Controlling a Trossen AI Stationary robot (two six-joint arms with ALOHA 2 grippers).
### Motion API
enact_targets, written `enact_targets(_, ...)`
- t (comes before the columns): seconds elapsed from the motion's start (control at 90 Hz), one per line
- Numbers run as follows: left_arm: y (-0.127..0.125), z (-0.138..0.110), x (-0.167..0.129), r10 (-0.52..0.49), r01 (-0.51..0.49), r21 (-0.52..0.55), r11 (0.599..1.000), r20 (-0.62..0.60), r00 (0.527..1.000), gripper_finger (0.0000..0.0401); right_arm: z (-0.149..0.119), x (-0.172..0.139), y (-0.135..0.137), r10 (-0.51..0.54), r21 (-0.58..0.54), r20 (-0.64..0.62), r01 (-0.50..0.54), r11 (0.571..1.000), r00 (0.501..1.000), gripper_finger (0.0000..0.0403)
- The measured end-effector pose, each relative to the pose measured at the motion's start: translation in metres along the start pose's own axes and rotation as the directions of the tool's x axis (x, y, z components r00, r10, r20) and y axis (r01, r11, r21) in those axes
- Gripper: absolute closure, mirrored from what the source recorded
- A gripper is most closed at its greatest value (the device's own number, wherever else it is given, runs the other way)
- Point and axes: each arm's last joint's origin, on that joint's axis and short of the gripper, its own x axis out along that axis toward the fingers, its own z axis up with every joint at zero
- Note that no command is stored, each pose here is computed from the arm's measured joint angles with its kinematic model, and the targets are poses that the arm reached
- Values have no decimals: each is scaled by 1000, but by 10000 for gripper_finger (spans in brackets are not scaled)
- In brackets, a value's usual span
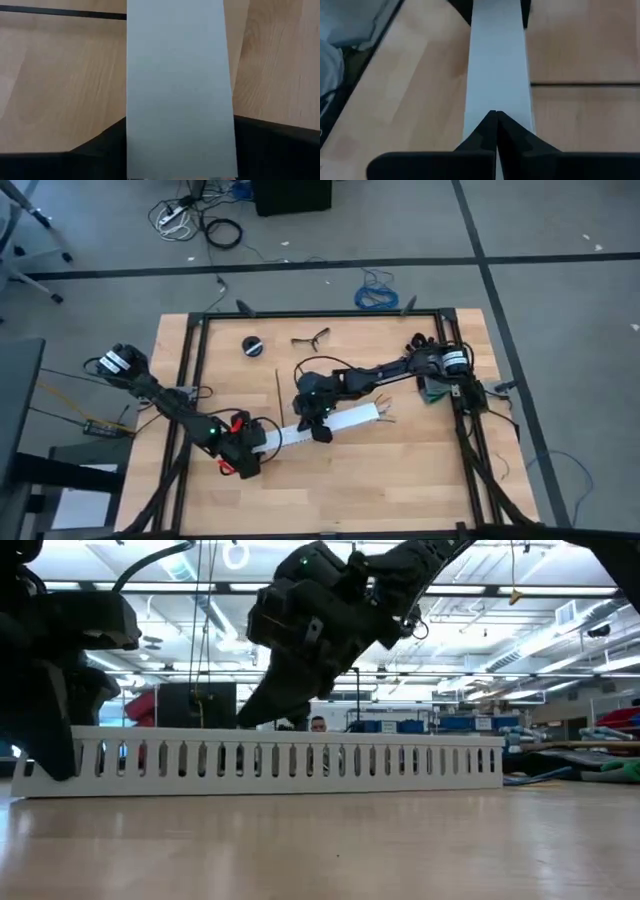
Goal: Ziptie cables
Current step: Close the white cable duct
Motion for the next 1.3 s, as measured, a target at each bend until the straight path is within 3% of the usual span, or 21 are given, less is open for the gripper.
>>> enact_targets(0.222, 1, -1, 0, 4, -4, 7, 1000, -6, 1000, 167, -11, 11, -5, -19, 35, -51, 21, 999, 999, 403)
enact_targets(1.3, 0, 0, 0, -1, 1, -2, 1000, -5, 1000, 167, -11, 24, -11, -16, 5, 27, 16, 1000, 999, 402)
